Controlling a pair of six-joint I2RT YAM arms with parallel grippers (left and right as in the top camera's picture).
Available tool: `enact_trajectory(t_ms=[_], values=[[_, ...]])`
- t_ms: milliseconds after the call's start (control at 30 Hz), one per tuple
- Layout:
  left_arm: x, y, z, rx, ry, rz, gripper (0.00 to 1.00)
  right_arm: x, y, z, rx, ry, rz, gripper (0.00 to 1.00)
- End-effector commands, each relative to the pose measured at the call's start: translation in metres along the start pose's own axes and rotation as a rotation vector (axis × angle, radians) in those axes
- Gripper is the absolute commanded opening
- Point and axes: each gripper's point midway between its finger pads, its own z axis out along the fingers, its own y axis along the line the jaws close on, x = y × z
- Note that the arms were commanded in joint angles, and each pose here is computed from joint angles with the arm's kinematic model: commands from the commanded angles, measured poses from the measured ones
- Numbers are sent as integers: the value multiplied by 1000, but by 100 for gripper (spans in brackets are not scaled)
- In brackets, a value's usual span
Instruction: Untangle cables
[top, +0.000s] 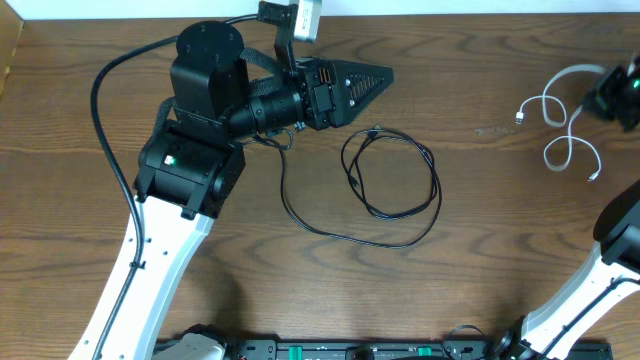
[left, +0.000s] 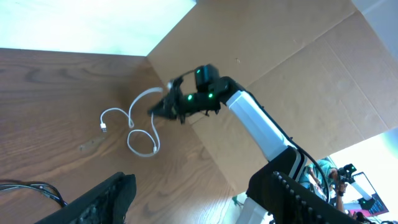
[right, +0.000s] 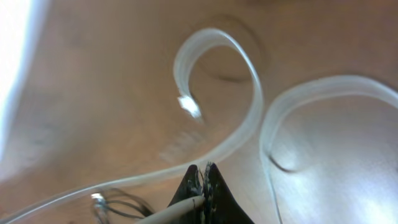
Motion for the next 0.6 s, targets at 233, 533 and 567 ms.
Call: enact_trajectory(t_ms=[233,533,567], values=[[-3,-1,2,4,-2,29,71,-117,46,-77,-299,-429,103,1],[5,18,10,-27,35,-23,71,-153,-7,-101,-132,-630,249,1],[5,20,12,-30,39,-28,71,-154,-12,-101,-103,-644,258,1]])
